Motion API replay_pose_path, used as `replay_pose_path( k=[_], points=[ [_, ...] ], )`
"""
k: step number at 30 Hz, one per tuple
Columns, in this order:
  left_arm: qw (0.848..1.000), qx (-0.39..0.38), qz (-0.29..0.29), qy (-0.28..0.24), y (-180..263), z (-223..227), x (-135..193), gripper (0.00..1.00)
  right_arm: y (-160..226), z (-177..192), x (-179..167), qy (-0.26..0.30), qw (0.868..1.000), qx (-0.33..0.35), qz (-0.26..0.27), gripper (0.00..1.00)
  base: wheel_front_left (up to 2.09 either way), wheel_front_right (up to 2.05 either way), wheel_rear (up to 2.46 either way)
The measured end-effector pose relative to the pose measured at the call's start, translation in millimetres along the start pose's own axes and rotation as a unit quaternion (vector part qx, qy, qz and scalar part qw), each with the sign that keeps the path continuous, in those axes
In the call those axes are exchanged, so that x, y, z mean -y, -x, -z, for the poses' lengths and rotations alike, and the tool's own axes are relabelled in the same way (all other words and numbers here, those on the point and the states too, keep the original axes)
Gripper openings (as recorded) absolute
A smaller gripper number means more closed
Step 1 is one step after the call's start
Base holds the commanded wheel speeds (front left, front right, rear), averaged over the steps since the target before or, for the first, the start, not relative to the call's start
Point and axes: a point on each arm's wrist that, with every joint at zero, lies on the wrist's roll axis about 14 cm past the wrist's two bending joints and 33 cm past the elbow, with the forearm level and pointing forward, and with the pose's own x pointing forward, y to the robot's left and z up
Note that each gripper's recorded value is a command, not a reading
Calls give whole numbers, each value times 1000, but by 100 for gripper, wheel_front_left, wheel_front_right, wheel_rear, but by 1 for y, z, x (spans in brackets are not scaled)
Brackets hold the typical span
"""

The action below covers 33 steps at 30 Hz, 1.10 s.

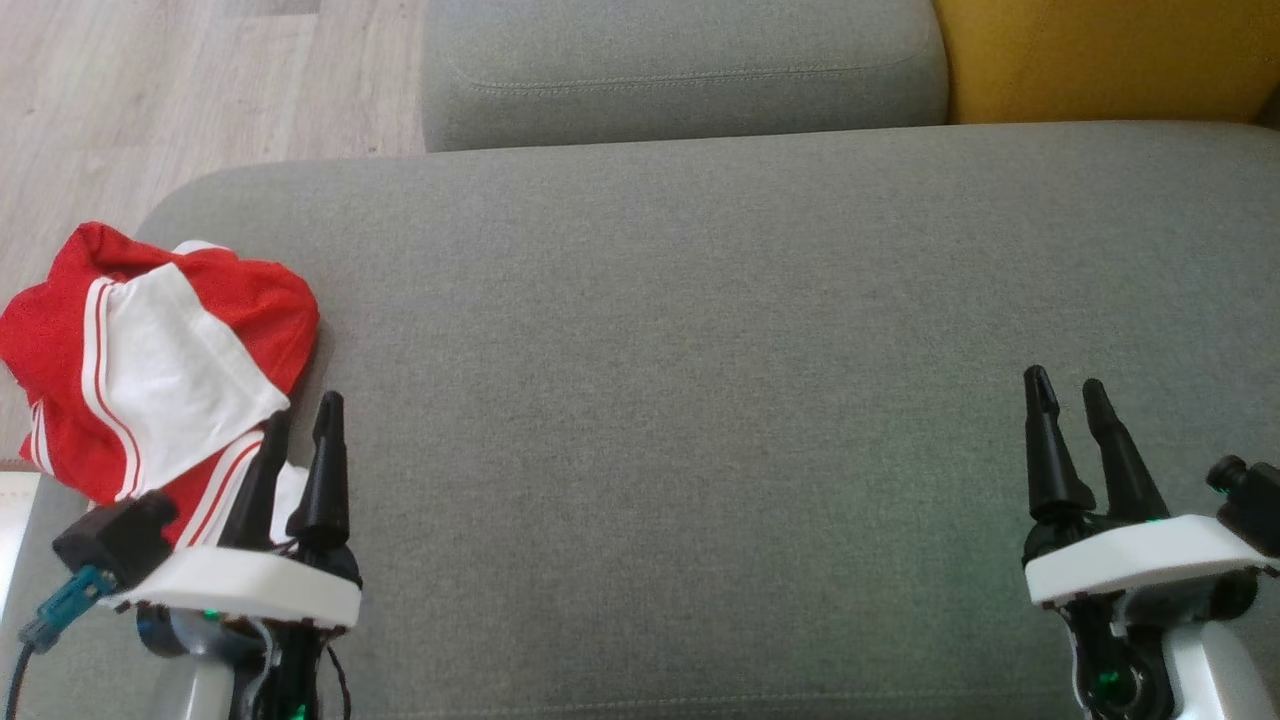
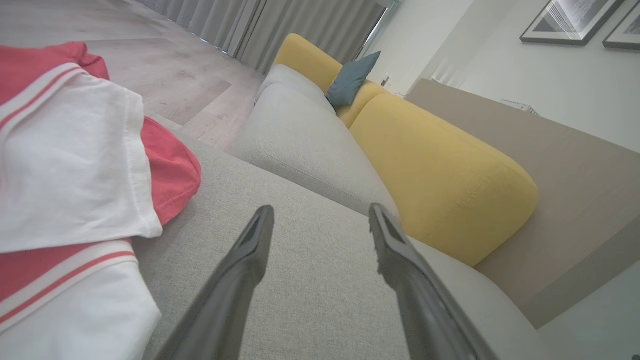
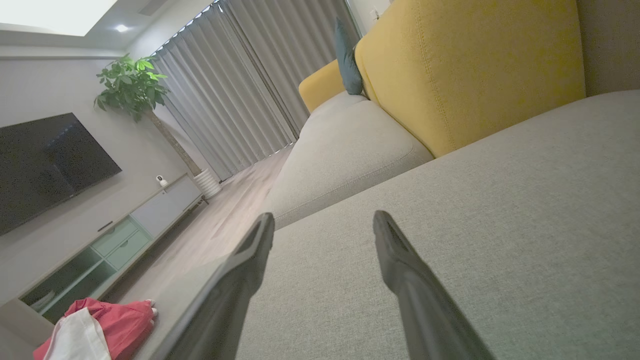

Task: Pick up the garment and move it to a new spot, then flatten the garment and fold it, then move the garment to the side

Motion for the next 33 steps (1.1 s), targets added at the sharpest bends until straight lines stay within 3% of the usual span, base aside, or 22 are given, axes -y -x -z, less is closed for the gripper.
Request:
replay_pose_path(
  k=[14,33],
  points=[
    [994,-8,15,-109,2,4,2,100,6,7,0,87,996,-18,1,100,0,0,0],
    [978,-5,27,-208,5,9,3,100,9,3,-6,185,983,-11,-4,100,0,0,0]
  ],
)
